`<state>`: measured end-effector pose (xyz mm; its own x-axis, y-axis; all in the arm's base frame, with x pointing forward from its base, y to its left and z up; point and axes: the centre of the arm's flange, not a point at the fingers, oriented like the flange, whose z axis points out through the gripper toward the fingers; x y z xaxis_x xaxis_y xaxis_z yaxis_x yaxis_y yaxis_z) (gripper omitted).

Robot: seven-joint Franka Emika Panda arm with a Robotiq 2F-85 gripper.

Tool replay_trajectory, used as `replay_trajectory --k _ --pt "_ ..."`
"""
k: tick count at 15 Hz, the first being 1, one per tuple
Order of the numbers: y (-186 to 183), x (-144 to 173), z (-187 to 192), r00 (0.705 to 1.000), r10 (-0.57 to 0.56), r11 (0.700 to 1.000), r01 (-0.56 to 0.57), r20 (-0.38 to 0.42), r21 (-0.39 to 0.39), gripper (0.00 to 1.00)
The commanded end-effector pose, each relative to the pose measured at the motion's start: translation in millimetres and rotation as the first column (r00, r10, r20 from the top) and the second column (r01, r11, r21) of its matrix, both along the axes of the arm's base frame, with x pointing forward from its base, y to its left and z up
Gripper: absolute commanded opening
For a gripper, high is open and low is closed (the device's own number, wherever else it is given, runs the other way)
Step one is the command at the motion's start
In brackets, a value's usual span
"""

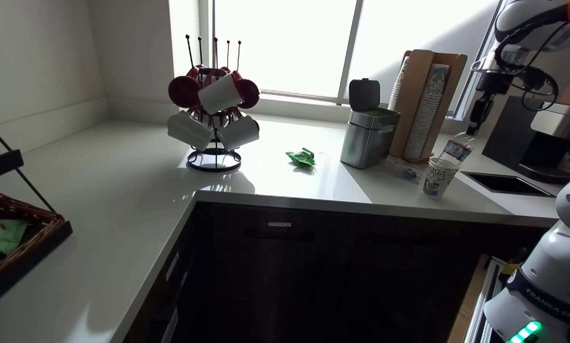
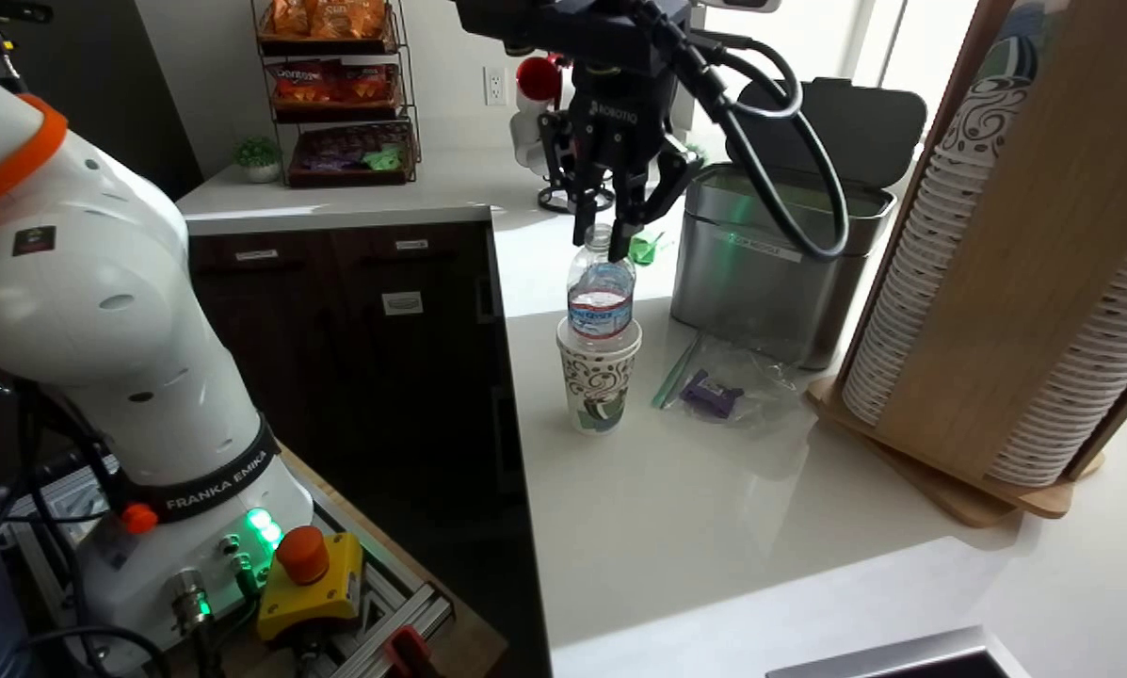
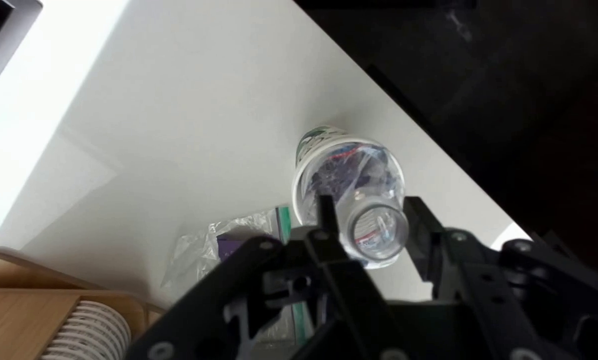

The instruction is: Put the bottle in the bin and close the lid of the bin

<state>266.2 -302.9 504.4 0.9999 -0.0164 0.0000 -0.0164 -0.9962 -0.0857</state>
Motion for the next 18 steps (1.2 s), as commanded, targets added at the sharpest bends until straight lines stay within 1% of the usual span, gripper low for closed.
replay_trajectory --k 1,4,8,10,13,14,15,18 --pt "4 -5 2 1.000 -0.002 1.000 0.002 -0.020 0.019 0.07" --pt "3 -4 8 1.000 -0.016 1.000 0.016 -0.019 0.009 0.08" --pt "-1 -1 30 1.000 -0.023 1.000 0.023 -0.004 -0.019 0.08" --pt "-4 0 43 0.999 -0.050 0.997 0.050 0.004 -0.051 0.08" --pt "-9 3 66 0.998 -0.054 0.997 0.056 0.039 -0.052 0.08" --pt "-11 4 74 0.997 -0.060 0.996 0.063 0.045 -0.067 0.08" --pt "-12 4 81 0.997 -0.053 0.996 0.056 0.053 -0.067 0.08" --pt "-10 6 95 0.996 -0.040 0.996 0.046 0.074 -0.082 0.08"
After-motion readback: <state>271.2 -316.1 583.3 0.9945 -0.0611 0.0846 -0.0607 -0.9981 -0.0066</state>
